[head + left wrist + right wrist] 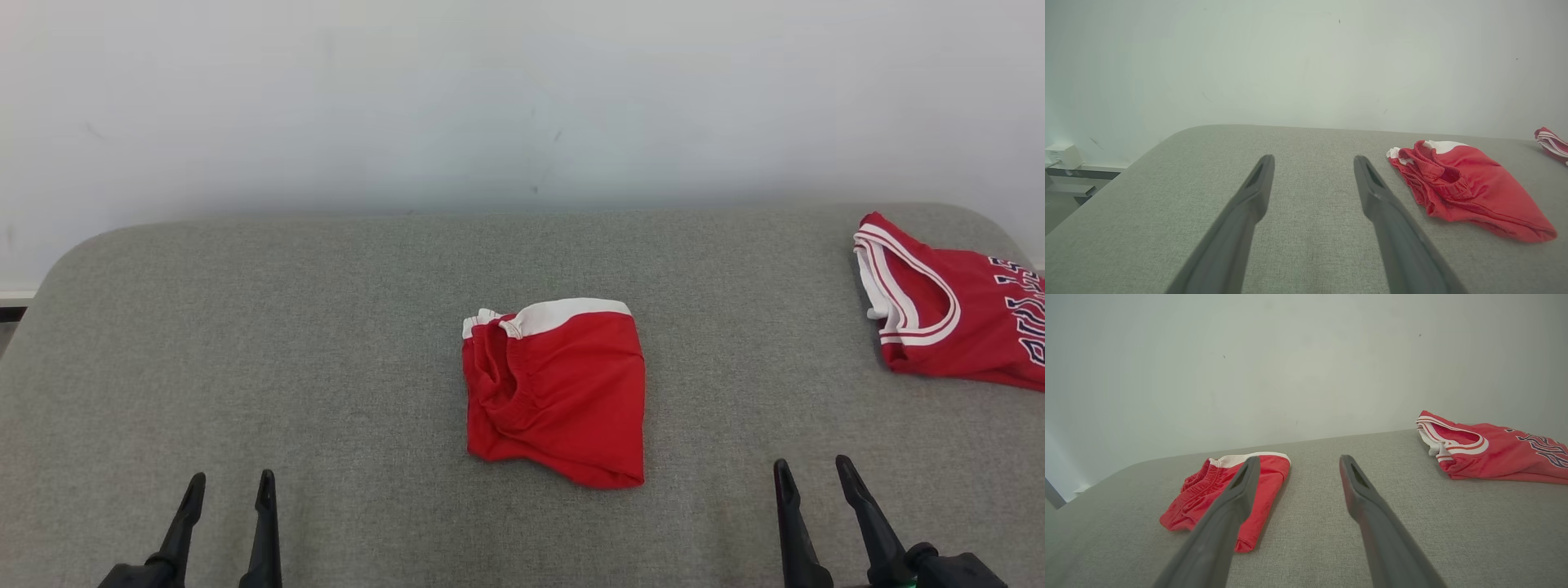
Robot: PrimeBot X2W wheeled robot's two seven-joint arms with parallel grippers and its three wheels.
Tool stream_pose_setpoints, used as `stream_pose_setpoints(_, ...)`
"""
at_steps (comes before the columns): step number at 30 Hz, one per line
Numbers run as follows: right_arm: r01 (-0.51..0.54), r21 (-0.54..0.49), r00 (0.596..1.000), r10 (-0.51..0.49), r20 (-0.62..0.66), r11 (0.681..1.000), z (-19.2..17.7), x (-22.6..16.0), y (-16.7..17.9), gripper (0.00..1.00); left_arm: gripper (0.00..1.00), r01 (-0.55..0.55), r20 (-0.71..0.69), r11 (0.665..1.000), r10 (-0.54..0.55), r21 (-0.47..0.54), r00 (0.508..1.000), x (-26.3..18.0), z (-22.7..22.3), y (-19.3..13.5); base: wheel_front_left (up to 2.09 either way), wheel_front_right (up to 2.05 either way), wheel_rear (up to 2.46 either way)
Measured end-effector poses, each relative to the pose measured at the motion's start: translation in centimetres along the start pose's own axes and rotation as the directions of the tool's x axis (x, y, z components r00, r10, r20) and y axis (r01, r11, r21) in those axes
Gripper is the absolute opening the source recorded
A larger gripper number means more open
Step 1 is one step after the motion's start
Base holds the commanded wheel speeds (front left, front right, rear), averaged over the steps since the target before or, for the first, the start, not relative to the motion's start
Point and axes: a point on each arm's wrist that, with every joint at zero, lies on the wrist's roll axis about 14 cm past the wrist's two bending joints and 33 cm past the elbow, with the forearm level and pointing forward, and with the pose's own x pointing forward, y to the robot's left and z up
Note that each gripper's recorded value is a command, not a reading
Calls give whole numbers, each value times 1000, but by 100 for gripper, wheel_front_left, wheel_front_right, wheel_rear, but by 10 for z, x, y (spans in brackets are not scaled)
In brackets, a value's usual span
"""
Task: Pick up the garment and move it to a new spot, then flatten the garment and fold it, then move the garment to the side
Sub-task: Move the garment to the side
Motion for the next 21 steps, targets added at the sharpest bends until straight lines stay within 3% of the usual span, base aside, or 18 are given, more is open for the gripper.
stream_pose_setpoints(13,4,4,999,-4,-33,1000,-11,-2,2,100,100,3,1,1000,-3,2,1000,1,0,0,0,0,0)
stream_pose_setpoints(21,-49,-18,998,48,-50,999,-11,23,11,100,100,-4,-14,1000,4,1,1000,-1,-4,1,0,0,0)
